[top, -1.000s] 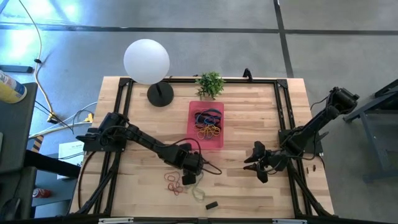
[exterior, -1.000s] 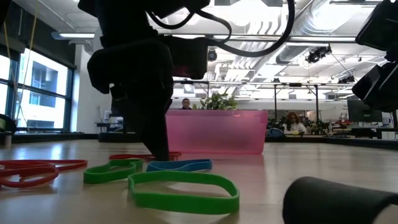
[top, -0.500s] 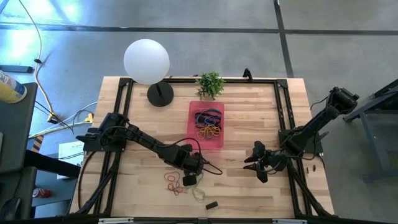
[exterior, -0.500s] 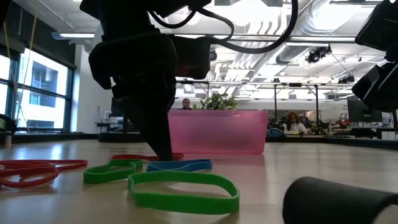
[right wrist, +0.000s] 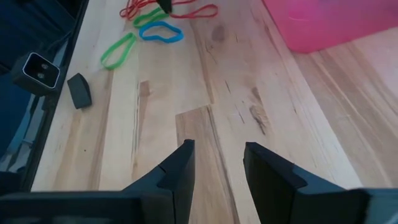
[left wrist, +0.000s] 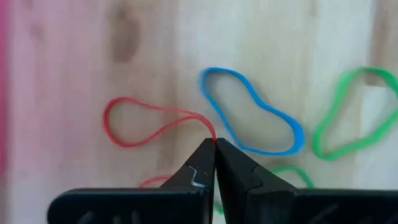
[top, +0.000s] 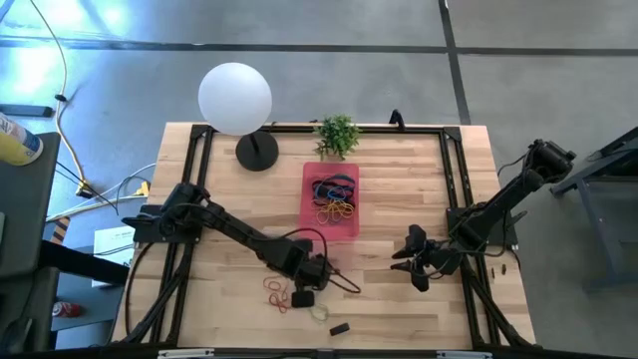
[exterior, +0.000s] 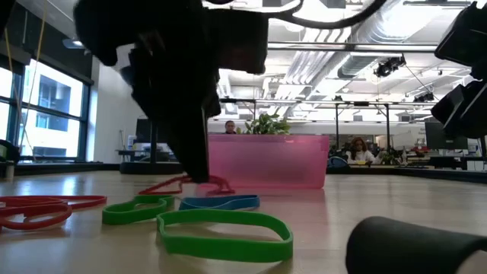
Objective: Pick and place rubber bands into bin
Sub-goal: Put the red rubber band into the red bin
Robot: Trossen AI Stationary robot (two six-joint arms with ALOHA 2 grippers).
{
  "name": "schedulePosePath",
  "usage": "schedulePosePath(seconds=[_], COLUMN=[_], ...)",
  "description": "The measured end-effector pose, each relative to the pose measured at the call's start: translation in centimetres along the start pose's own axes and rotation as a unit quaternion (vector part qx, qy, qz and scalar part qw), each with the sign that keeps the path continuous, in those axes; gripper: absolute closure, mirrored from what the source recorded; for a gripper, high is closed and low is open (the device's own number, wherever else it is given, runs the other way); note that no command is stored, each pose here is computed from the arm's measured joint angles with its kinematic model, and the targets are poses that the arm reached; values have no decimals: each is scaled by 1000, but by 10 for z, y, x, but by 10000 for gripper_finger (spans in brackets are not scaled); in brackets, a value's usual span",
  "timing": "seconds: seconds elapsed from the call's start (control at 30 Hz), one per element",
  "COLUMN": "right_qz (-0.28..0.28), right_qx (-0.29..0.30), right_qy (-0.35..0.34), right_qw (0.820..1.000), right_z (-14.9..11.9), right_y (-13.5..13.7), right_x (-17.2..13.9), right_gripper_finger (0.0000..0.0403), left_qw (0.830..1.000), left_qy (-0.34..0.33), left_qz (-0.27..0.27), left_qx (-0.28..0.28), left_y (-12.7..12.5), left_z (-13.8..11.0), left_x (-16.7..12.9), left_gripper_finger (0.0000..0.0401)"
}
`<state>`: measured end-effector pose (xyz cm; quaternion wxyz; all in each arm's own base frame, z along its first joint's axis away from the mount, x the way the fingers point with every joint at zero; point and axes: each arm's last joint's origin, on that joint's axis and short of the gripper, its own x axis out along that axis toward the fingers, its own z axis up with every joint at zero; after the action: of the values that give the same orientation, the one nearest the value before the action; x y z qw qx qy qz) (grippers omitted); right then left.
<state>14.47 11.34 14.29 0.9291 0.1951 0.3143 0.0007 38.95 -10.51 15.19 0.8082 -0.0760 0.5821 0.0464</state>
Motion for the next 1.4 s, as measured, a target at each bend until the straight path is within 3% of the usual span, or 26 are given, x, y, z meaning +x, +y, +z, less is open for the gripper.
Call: schedulePosePath(seconds=[0.47,0.87,1.07,1.4], right_qz=[-2,-8,-20,-20], right_qx=[-1,4,12,26], right_qy=[0,-7,-21,-21], right_qw=[1000,1000,999,999], right_z=[0,0,1,1], right_y=[0,-1,-1,-1], right_x=[0,0,0,0], right_gripper_finger=[274,274,274,274], left_qw=[1000,991,983,976], left_qy=[3,-26,-31,-10], left_qz=[18,93,134,159], left_qx=[25,97,124,149], left_y=[-6,-5,19,73], left_z=[17,50,67,82], left_x=[-29,-95,-117,-118], left_gripper_finger=[401,401,401,401])
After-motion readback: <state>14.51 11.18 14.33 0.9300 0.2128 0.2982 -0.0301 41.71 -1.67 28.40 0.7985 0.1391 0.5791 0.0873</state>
